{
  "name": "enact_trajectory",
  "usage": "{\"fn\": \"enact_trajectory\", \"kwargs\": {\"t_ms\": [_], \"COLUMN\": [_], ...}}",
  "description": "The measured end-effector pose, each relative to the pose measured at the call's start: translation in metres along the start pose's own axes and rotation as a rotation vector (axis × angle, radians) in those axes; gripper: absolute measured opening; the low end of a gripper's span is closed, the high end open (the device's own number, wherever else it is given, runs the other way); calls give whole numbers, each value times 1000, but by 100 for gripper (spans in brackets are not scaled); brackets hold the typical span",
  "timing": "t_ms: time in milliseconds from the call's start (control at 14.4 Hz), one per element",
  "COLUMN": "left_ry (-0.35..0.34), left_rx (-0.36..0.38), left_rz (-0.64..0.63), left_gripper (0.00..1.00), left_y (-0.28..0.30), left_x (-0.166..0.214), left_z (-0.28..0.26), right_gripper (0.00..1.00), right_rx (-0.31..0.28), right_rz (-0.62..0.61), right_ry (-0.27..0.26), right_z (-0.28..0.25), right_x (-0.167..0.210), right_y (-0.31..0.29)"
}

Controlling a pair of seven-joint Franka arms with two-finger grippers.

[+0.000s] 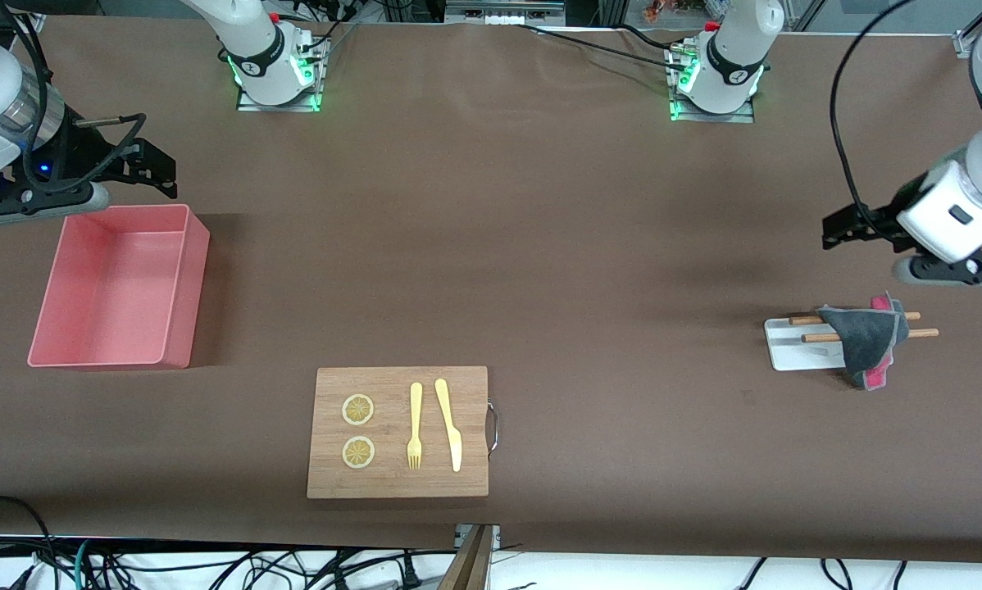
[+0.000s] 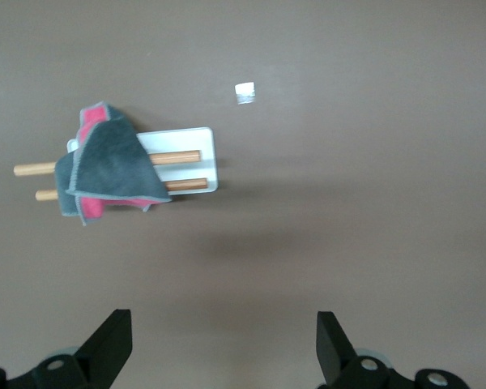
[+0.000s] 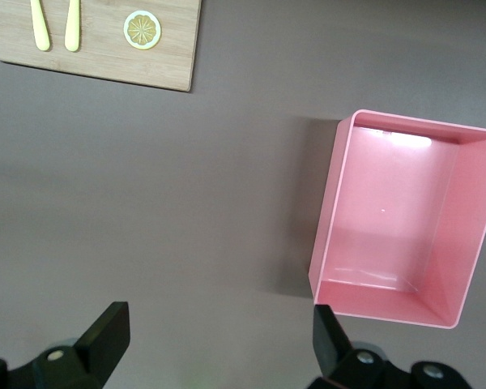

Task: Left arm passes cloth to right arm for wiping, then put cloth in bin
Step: 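Move the left gripper down toward the grey cloth on the chopsticks, then grasp the grey cloth with the left gripper and lift it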

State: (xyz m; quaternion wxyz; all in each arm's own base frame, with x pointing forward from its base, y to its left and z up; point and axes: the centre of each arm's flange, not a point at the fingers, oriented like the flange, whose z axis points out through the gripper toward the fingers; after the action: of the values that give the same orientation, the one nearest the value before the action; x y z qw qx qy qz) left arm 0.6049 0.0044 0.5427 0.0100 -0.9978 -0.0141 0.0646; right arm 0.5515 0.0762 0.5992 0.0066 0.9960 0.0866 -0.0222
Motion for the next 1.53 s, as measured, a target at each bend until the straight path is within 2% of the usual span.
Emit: {"fn": "enact_trajectory", "kwargs": {"t_ms": [417,556,625,833,972,1042,1111,1528], "left_ry": [102,106,93,51,35,24,15,12], "left_rx": [-22,-32,-53,-188,-231,-238,-242,-251], "left_rz": [-137,-191,-216,-301,-277,-264,-255,-226], "left_gripper": [100,100,100,96,76,63,59,59], "left_y": [-90,-126,-140,-175,-185,-186,-190,-218], "left_x": [47,58,61,65,68,70,71,71], "left_z": [50,77,92,132,152,161,172,204], "right_gripper": [100,100,100,100,100,100,100,100], "right_rx": [0,0,0,0,0,0,0,0], "right_rz": [0,-1,-1,-1,-1,-1,-1,-1], "right_ry": [1,1,1,1,1,1,1,1], "right_z": [0,0,0,0,0,0,0,0], "right_x": [0,0,0,0,0,0,0,0], "right_y": [0,0,0,0,0,0,0,0]}}
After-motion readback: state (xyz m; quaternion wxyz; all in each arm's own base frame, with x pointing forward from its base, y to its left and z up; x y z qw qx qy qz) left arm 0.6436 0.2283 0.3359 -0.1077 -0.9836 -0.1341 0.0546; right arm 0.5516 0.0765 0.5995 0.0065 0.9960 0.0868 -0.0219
